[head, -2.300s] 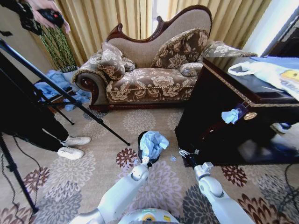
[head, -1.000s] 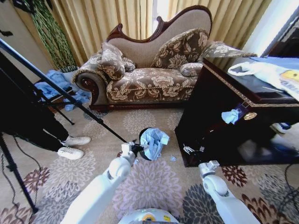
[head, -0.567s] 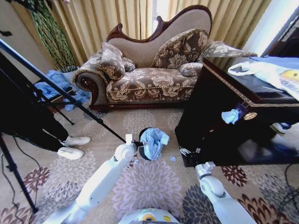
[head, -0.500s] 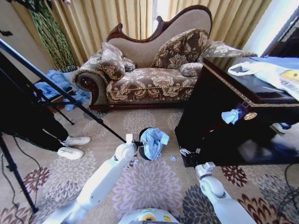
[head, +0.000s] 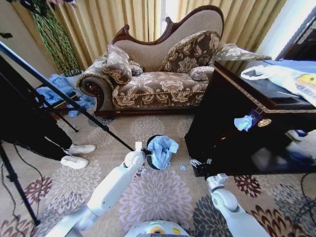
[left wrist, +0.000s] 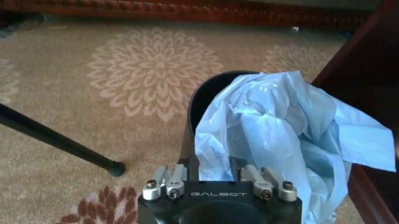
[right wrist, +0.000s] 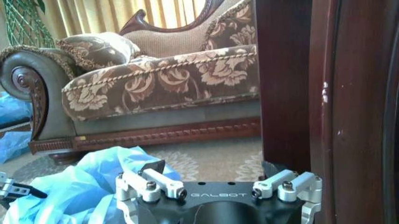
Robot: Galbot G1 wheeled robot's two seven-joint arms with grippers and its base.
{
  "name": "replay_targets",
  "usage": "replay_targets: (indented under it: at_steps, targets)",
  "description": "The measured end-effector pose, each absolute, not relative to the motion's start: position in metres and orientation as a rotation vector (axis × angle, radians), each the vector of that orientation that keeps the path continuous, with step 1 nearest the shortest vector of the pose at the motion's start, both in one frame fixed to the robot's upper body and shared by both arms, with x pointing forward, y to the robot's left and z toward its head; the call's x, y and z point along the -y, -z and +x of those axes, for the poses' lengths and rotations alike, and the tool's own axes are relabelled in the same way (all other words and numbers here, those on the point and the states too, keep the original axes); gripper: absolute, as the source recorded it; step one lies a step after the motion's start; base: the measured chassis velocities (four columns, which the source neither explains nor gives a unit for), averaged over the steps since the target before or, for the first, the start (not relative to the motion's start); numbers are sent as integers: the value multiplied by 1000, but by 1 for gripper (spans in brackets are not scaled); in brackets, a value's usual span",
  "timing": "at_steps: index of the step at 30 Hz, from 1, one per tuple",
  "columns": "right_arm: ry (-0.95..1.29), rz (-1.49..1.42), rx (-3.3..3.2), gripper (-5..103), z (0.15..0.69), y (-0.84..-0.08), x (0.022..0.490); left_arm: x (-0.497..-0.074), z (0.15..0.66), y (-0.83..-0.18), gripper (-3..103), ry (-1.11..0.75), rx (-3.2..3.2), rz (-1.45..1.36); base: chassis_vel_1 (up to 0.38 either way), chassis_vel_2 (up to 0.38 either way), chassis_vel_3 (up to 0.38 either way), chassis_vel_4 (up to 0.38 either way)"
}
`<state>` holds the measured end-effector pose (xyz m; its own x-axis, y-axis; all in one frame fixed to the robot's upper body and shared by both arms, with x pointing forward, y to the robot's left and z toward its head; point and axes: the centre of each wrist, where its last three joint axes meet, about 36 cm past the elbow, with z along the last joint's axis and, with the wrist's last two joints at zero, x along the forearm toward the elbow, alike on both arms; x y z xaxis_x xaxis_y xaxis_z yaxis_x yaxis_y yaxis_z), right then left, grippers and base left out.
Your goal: Place a garbage bag over the trash bin.
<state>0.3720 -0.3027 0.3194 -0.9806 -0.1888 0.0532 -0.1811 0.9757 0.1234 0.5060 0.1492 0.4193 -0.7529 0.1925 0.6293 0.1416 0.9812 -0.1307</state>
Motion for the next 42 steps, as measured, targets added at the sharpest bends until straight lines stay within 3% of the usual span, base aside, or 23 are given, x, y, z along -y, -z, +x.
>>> replay_targets:
  at_steps: [6, 10, 12, 27, 34, 42]
  targets:
    - [183, 292, 3057, 100, 368, -319, 302, -148, 508, -414, 28, -100, 2432, -222, 0, 0, 0, 0]
    - [175, 295, 3058, 100, 365, -320, 302, -146, 507, -413, 6, -101, 2447, -216, 0, 0, 0, 0]
    - [172, 294, 3059, 100, 364, -320, 302, -146, 506, -414, 2, -98, 2455, -217, 0, 0, 0, 0]
    - [158, 299, 3059, 100, 360, -320, 298, -178, 494, -410, 0, -15, 2549, -157, 0, 0, 0, 0]
    - [157, 302, 3046, 100, 347, -317, 295, -202, 522, -371, 0, -21, 2585, -44, 0, 0, 0, 0]
    - [163, 310, 3050, 100, 342, -320, 288, -199, 532, -356, 0, -55, 2614, -39, 0, 0, 0, 0]
